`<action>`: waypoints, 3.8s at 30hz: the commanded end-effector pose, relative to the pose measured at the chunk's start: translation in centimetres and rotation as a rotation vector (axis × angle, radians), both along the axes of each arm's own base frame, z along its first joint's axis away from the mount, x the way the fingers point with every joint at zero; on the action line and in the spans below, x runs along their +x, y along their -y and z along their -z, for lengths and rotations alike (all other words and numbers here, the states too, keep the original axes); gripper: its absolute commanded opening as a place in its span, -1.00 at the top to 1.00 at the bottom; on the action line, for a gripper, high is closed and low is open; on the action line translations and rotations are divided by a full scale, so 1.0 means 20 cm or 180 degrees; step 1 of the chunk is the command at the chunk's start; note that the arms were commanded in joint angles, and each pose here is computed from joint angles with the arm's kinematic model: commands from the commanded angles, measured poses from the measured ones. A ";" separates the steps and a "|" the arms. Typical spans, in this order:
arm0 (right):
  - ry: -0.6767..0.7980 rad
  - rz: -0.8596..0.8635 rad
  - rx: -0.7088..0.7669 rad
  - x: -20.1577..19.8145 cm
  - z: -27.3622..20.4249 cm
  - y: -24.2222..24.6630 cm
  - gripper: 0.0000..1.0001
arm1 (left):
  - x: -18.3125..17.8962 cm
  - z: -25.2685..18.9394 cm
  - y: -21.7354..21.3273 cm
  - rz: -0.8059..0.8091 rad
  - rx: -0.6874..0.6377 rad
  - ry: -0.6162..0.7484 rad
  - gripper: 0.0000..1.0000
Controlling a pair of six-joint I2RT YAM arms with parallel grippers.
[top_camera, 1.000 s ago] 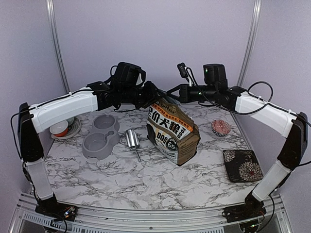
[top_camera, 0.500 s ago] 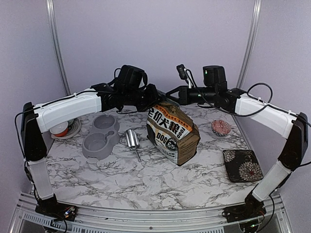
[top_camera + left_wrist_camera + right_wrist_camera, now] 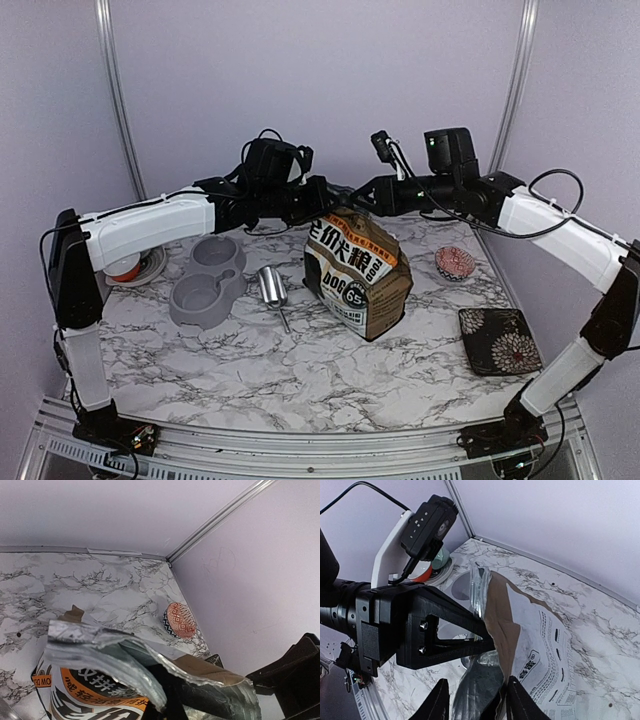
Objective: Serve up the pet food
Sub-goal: Open the seal of the pet food bag.
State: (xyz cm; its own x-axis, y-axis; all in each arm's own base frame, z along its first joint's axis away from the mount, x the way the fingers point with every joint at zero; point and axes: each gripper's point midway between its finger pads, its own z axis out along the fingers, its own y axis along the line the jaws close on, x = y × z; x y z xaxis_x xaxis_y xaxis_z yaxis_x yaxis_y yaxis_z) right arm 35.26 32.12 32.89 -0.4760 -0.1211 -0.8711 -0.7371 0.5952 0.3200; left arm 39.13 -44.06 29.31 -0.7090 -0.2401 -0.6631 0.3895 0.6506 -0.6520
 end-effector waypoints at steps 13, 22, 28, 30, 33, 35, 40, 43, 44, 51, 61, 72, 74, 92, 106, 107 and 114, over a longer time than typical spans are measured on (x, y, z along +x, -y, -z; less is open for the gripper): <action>-0.0119 0.0223 -0.0318 -0.03 -0.01 0.06 0.37 | -0.03 -0.28 0.11 0.0599 -0.0004 0.1025 1.00; -0.0056 0.0502 -0.0750 0.03 0.04 0.03 0.63 | -0.04 -0.30 0.08 0.0512 -0.0048 0.0979 1.00; -0.0067 0.0573 -0.0893 0.03 0.07 0.02 0.96 | -0.04 -0.29 0.05 0.0459 -0.0019 0.0994 1.00; -0.0053 0.0627 -0.0908 0.04 0.06 0.03 1.00 | -0.04 -0.29 0.05 0.0462 -0.0009 0.1006 1.00; -0.0036 0.0726 -0.0991 0.05 0.05 0.06 1.00 | -0.05 -0.30 0.04 0.0472 0.0005 0.1048 1.00; -0.0026 0.0801 -0.1127 0.07 0.07 0.09 1.00 | -0.06 -0.31 0.03 0.0477 0.0011 0.1078 1.00; 0.0064 0.0846 -0.1178 0.06 -0.01 0.13 1.00 | -0.06 -0.32 0.02 0.0462 0.0037 0.1121 1.00; 0.0056 0.0677 -0.1049 0.02 -0.05 0.09 1.00 | -0.05 -0.33 0.01 0.0444 0.0062 0.1169 1.00; 0.0039 0.0601 -0.1007 0.00 -0.06 0.08 1.00 | -0.05 -0.34 0.01 0.0434 0.0069 0.1191 1.00; -0.0027 0.0516 -0.0972 -0.07 -0.10 0.10 1.00 | 0.00 -0.45 -0.03 0.0371 0.0096 0.1362 1.00; 0.0006 0.0826 -0.1142 -0.09 -0.13 0.24 1.00 | 0.06 -0.53 -0.07 0.0520 0.0097 0.1531 1.00; -0.0033 0.0670 -0.0978 -0.15 -0.20 0.20 1.00 | 0.25 -0.64 -0.02 0.0710 -0.0095 0.1601 1.00; -0.0030 0.0654 -0.0947 -0.15 -0.20 0.19 1.00 | 0.26 -0.64 0.00 0.0747 -0.0131 0.1575 1.00; 0.0361 0.1059 -0.0537 0.05 -0.31 0.23 1.00 | 0.14 -0.46 -0.12 0.0451 -0.0443 0.0456 0.02; 0.0572 0.1068 -0.0267 0.02 -0.31 0.26 1.00 | -0.12 -0.25 -0.04 0.0069 0.0323 0.0038 -0.32; 0.0567 0.1062 -0.0271 0.02 -0.30 0.26 1.00 | -0.12 -0.24 -0.03 0.0067 0.0339 0.0027 -0.32; 0.0583 0.0992 -0.0270 -0.01 -0.26 0.27 1.00 | -0.13 -0.20 0.05 0.0040 0.0358 -0.0020 -0.28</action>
State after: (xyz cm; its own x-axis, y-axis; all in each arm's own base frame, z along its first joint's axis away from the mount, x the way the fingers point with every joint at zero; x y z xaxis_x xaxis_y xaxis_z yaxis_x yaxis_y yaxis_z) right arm 35.74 26.96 33.46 -0.4504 -0.1503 -0.8801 -0.5192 0.8460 0.1212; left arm 36.44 -44.72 33.66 -0.7131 -0.1444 -0.6860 0.4214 0.6938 -0.5841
